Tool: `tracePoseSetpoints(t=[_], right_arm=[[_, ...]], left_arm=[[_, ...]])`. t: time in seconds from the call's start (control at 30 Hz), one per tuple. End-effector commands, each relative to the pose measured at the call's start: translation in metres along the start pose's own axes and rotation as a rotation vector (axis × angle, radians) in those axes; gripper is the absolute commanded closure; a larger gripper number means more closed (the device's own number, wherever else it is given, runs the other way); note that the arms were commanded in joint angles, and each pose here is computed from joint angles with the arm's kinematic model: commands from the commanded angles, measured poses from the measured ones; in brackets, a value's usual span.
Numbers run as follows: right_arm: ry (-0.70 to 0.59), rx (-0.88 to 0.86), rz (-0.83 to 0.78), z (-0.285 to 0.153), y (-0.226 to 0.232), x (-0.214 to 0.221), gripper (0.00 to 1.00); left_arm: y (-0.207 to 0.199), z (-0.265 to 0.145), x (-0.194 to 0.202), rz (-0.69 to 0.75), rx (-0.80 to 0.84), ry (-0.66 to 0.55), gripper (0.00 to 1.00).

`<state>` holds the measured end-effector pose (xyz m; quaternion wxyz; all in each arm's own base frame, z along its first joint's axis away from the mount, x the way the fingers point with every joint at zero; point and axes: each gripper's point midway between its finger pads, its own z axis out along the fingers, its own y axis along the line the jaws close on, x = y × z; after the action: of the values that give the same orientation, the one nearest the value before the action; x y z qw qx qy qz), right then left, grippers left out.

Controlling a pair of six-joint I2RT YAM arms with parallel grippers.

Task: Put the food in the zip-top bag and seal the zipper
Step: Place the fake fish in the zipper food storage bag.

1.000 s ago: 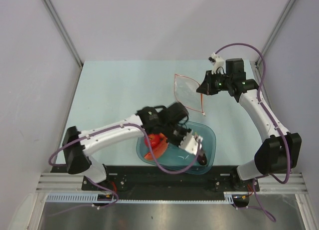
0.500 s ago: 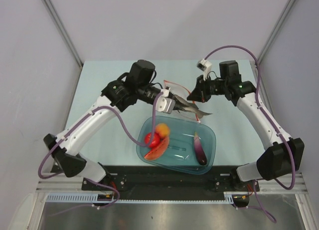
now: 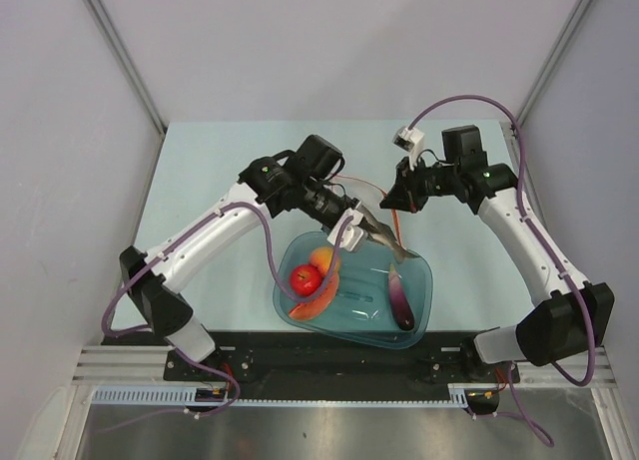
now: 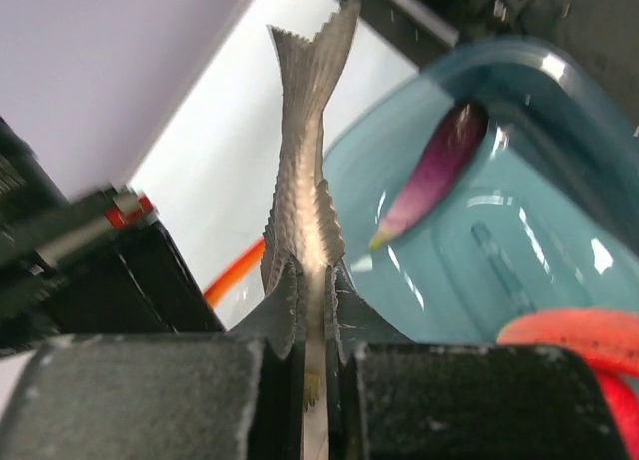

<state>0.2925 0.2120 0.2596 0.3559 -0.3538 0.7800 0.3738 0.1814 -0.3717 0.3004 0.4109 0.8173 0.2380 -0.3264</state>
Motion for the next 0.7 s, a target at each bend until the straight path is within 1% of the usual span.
tracePoseSetpoints(t=[0.0,0.07,0.2,0.33,0.47,0.53,0.57,0.67], right_arm=[[-0.025,-0.025,-0.113,-0.014,0.018,-0.012,1.00],[-0.017,-0.028,-0.111,-0.013,0.017,-0.010,1.00],[-0.010,-0.044,-0.124,-0.010,0.018,-0.008,1.00],[0.009,-0.064,-0.131,-0.007,0.023,-0.004,1.00],[0.025,-0.093,-0.139,-0.004,0.031,0.000,1.00],[0.027,-0.113,-0.143,-0.001,0.035,0.000,1.00],[0.032,-0.122,-0.140,0.001,0.036,0.001,1.00],[0.042,-0.143,-0.107,0.005,0.035,0.003,1.00]], left_arm=[[-0.002,-0.001,0.049,0.056,0.038,0.158,1.00],[0.004,0.000,0.061,0.045,0.021,0.195,1.00],[0.013,-0.001,0.095,0.084,0.007,0.311,1.00],[0.022,-0.001,0.119,0.118,0.004,0.395,1.00],[0.031,0.003,0.130,0.126,-0.018,0.465,1.00],[0.032,0.005,0.141,0.099,-0.030,0.498,0.99],[0.033,0.001,0.150,0.088,-0.032,0.542,0.99],[0.038,-0.003,0.164,0.044,-0.072,0.608,1.00]])
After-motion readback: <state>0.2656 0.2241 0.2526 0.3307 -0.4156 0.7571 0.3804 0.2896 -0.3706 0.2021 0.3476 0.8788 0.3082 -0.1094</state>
